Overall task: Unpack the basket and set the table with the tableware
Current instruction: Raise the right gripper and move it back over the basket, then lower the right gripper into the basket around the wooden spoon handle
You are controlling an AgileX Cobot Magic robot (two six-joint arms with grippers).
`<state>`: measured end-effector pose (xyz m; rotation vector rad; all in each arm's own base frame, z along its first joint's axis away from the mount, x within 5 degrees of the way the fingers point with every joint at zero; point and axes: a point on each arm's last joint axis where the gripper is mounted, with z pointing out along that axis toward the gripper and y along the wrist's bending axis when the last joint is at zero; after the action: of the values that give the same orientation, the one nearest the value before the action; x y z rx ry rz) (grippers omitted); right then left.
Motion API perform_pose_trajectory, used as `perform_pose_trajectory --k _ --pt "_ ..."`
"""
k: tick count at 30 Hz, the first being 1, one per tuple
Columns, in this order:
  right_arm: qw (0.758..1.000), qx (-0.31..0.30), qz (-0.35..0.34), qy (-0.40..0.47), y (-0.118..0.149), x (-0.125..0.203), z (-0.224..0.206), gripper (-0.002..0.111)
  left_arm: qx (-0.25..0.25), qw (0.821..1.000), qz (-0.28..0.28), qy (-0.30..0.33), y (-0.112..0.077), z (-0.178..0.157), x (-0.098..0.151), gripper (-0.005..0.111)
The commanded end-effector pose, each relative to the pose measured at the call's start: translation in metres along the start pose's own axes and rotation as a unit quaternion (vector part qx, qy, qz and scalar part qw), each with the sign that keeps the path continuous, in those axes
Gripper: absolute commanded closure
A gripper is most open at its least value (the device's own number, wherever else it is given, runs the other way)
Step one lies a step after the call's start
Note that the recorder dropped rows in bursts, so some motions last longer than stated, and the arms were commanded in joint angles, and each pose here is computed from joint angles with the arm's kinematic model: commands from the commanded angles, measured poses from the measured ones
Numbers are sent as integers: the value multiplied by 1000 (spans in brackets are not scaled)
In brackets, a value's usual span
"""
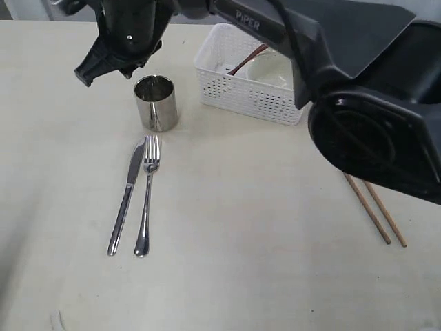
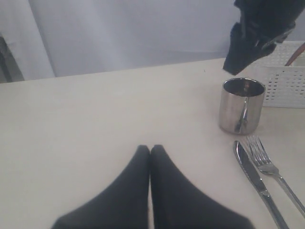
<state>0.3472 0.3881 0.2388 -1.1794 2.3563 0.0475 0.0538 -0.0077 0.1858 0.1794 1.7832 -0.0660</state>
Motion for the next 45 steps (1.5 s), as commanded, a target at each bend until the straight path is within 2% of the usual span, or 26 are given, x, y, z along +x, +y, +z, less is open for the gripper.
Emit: perform_pose_trajectory --k 1,3,6,9,13,17,24,28,34,45 --pt "997 66 11 26 -22 4 -34 86 0 1000 -5 -4 0 0 0 107" --pt "997 77 16 14 -32 2 -47 108 0 1000 -4 -4 0 0 0 107" --pt "995 80 54 0 -50 4 -68 109 0 1000 -4 -4 0 0 0 107" --pt "995 84 62 8 -61 13 -79 109 0 1000 -4 -4 0 0 0 107" --pt "987 96 107 67 -90 59 -94 109 0 1000 -4 -4 0 0 0 107" --pt "979 103 162 65 -122 111 -99 109 0 1000 -4 -4 0 0 0 107" --pt "958 84 258 91 -166 160 -83 109 0 1000 -4 -4 0 0 0 107" --pt "952 68 293 59 -178 162 -76 109 0 1000 -4 -4 0 0 0 107" --pt "955 27 293 16 -179 147 -59 109 0 1000 -4 -4 0 0 0 107" --pt "948 6 318 22 -187 134 -13 108 0 1000 -4 -4 0 0 0 107"
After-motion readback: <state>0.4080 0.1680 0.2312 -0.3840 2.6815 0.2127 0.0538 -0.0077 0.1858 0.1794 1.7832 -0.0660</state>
